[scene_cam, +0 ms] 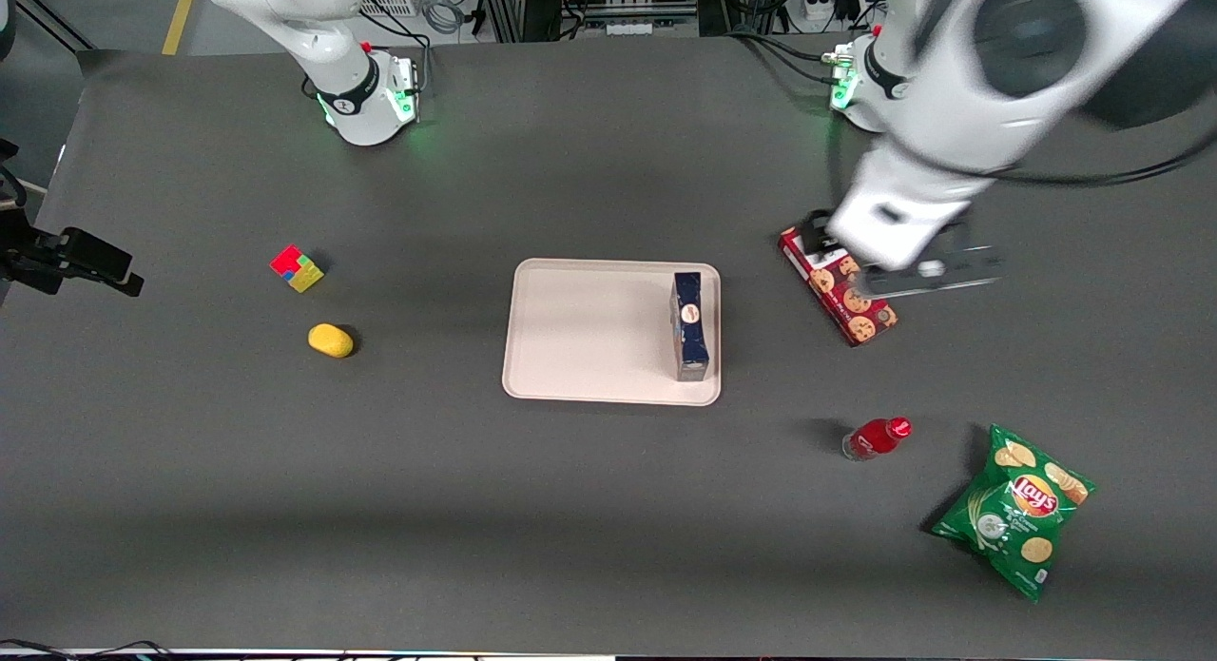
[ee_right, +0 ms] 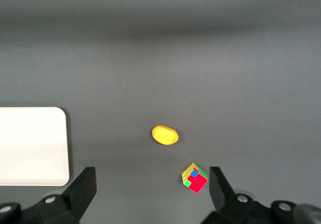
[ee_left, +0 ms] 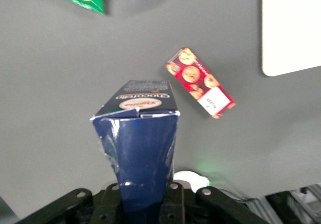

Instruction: Place cookie box on tray

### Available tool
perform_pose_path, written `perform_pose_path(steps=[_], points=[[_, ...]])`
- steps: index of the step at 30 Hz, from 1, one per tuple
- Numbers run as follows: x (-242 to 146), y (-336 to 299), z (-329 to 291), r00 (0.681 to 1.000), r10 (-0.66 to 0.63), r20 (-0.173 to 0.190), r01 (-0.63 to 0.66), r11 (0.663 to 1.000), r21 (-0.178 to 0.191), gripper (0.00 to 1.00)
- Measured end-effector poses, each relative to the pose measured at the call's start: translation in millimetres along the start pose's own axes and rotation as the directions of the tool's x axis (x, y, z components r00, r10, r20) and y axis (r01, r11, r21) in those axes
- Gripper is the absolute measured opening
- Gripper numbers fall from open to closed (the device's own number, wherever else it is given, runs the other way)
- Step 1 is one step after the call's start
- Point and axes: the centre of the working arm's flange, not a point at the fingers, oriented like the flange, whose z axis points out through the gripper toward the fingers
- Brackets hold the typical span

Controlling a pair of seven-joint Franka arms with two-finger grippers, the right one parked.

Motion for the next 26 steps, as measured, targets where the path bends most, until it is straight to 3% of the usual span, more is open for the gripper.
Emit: perform_pose_path(steps=[14, 26], points=[[-56.7, -7.9, 46.0, 0.997, -0.006, -0.080, 0.005, 1.000, -0.019, 1.00], [-56.9, 19.4, 38.7, 0.992, 0.044, -0.115, -0.045, 0.999, -0.003, 1.00]])
